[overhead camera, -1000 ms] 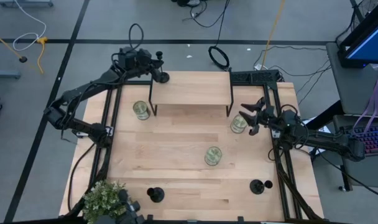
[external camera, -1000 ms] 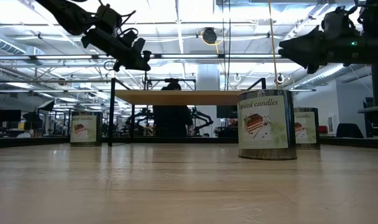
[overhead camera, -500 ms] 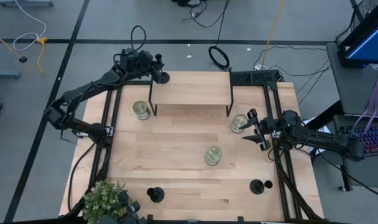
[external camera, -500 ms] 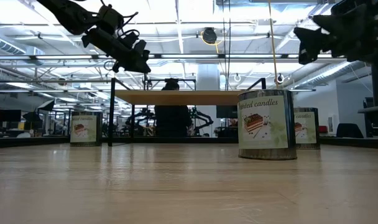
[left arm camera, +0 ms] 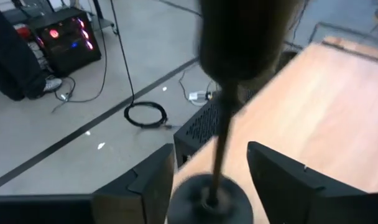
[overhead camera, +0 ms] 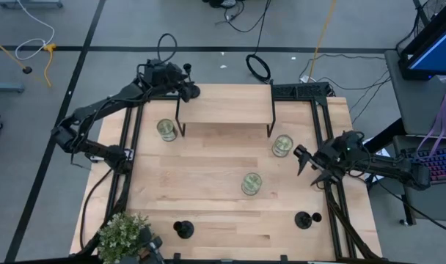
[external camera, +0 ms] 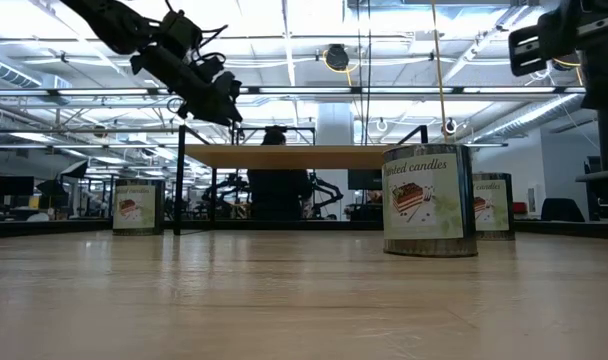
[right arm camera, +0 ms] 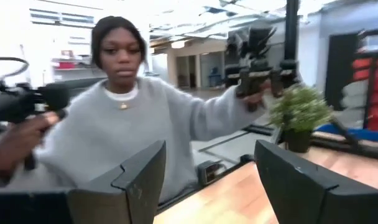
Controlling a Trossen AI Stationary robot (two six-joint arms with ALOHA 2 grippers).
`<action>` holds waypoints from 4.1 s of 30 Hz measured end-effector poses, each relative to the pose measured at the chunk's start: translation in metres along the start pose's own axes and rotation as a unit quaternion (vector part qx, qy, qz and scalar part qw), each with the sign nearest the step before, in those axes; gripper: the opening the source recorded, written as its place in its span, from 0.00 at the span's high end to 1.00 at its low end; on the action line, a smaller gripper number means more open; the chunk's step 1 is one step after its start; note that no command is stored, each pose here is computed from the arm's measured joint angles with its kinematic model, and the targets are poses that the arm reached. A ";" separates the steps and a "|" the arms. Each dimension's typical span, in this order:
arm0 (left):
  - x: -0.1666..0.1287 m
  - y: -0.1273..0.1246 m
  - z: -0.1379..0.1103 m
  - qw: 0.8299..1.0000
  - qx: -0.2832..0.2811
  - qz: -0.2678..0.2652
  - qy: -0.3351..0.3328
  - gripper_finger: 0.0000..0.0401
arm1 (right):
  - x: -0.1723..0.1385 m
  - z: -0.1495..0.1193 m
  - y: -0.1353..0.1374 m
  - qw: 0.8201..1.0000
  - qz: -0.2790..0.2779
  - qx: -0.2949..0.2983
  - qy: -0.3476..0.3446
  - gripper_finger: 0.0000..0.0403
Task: Pick & Place candle stick holders
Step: Put the left black candle holder on the shelf
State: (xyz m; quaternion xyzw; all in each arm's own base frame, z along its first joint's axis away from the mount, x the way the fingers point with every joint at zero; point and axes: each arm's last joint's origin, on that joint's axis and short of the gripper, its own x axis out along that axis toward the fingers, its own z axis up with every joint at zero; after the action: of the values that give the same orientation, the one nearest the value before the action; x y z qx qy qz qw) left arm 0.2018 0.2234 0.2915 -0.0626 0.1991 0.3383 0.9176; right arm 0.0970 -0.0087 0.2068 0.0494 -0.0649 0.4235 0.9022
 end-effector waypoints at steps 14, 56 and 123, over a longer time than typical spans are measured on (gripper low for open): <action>-0.058 -0.032 0.010 0.999 0.033 -0.017 0.015 0.36 | 0.010 -0.005 0.007 0.997 0.073 0.002 0.012 0.44; -0.165 -0.253 -0.221 0.780 0.149 -0.590 0.144 0.36 | 0.002 -0.034 -0.017 0.982 -0.154 -0.081 0.077 0.43; 0.043 -0.121 0.082 0.979 0.054 -0.113 -0.161 0.92 | -0.002 -0.030 -0.027 0.935 -0.332 -0.106 0.068 0.43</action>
State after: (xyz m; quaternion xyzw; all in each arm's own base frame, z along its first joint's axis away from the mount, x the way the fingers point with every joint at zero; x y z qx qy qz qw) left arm 0.3366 0.1769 0.3467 0.0203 0.0579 0.2264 0.9721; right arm 0.1185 -0.0228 0.1762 -0.0564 -0.0280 0.0928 0.9937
